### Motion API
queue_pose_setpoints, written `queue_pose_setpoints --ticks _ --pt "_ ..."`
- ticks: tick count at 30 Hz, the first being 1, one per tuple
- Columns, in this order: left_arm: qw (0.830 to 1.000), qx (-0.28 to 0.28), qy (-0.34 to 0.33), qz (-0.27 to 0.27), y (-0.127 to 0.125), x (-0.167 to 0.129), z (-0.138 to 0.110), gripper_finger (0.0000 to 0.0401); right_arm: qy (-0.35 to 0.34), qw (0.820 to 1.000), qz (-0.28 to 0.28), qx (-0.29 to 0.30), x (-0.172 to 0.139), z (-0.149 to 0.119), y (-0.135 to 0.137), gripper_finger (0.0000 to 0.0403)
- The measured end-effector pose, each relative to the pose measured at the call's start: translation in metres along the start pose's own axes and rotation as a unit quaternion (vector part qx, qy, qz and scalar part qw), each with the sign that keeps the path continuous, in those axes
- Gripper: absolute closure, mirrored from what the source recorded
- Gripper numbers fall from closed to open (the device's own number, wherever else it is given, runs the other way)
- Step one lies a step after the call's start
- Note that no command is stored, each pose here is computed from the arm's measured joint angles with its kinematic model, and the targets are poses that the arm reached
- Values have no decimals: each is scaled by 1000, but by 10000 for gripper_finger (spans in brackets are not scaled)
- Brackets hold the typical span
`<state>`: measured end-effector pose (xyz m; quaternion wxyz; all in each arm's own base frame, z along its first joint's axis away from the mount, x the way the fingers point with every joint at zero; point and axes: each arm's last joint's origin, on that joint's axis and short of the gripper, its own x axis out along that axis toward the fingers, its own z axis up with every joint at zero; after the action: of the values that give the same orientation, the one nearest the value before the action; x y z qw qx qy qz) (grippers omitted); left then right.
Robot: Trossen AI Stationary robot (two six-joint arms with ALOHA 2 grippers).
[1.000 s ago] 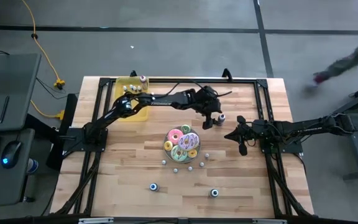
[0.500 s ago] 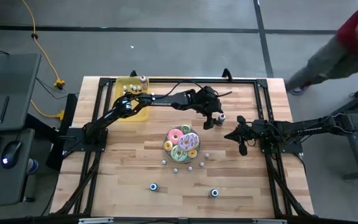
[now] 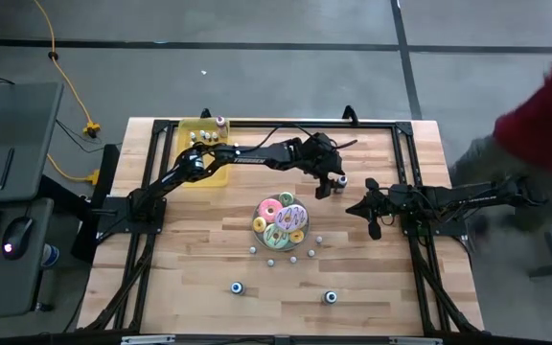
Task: Pick & Place food coloring
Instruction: Put the large violet food coloring bottle into the yellow bin
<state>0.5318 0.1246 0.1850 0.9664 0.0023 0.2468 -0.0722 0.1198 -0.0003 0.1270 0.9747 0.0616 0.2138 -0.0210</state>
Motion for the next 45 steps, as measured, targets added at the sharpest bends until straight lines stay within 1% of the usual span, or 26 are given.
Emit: queue_pose_setpoints --ticks 5,28,31,41,45 --pt "1000 3 -5 11 1 0 1 185 0 1000 0 0 0 0 0 402" --pt "1000 -4 -12 -3 0 0 2 187 0 1000 0 0 0 0 0 402" --pt "1000 -5 -8 -4 0 0 2 200 0 1000 0 0 0 0 0 402" --pt "1000 -7 -1 -3 -1 0 0 279 0 1000 0 0 0 0 0 402" --pt "1000 -7 3 -5 -4 1 0 298 0 1000 0 0 0 0 0 402"
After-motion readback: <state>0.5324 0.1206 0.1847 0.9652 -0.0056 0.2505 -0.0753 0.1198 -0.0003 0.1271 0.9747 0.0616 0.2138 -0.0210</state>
